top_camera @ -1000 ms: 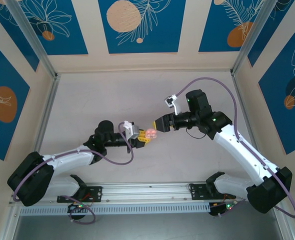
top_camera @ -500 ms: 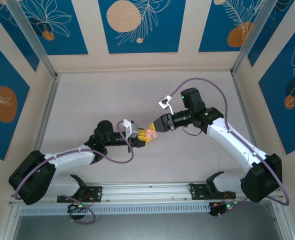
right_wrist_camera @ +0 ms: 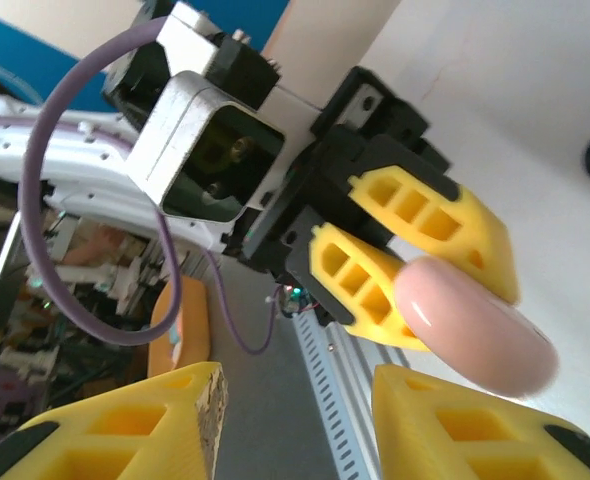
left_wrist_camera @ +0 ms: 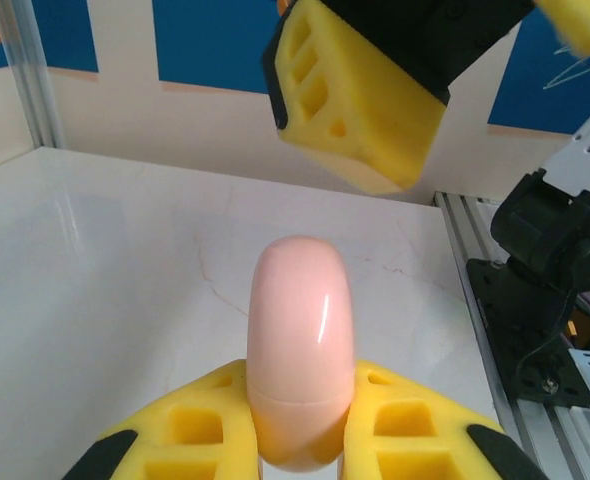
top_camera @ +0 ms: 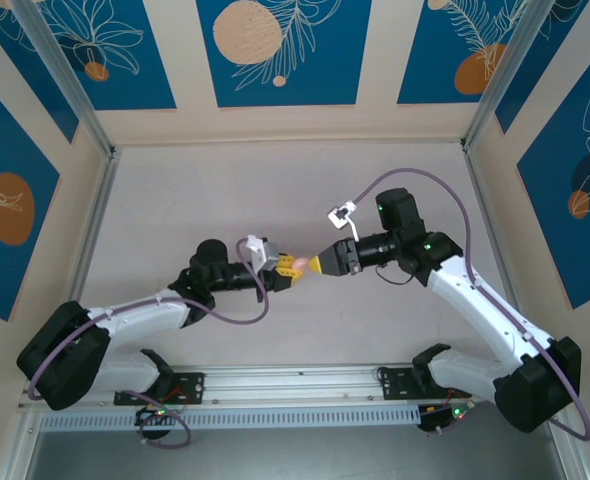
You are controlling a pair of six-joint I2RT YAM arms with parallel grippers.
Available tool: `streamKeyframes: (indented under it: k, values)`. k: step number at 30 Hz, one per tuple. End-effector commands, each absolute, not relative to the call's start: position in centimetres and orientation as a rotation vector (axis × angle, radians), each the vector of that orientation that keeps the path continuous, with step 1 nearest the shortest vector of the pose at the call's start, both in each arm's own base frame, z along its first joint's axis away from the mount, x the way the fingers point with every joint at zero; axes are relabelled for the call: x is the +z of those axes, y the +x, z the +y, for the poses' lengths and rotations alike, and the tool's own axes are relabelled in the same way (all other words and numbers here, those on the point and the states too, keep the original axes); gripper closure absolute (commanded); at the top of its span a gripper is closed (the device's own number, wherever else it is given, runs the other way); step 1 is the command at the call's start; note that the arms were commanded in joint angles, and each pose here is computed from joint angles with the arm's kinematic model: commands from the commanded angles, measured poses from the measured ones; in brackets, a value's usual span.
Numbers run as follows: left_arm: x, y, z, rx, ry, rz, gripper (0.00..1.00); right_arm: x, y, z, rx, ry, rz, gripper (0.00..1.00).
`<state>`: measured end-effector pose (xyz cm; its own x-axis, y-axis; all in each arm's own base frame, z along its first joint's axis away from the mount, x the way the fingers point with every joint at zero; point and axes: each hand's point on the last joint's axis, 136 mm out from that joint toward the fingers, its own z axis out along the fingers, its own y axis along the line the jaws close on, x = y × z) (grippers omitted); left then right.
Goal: Insert the wireless bluetooth earbuds into the charging case
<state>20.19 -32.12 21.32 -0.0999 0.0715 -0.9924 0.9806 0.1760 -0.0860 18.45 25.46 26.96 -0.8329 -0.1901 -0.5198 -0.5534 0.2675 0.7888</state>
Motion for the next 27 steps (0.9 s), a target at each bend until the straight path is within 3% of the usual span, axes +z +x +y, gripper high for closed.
streamKeyframes:
  k: [1,9,17,27]
  values:
    - [22.0,21.0,-32.7,-1.152,1.018,1.487,0.84,24.7,20.8,23.1,1.428,-0.423,2.363,0.56]
    - [15.4,24.7,-33.2,-1.18,0.712,2.017,0.84,21.5,24.2,18.8,1.338,0.009,2.474,0.54]
    - [8.8,27.0,-33.4,-1.033,0.533,2.451,0.84,20.1,24.5,18.6,1.338,0.093,2.526,0.54]
    - [4.4,27.3,-33.0,-0.856,0.534,2.745,0.75,19.3,24.8,19.1,1.389,0.09,2.526,0.53]
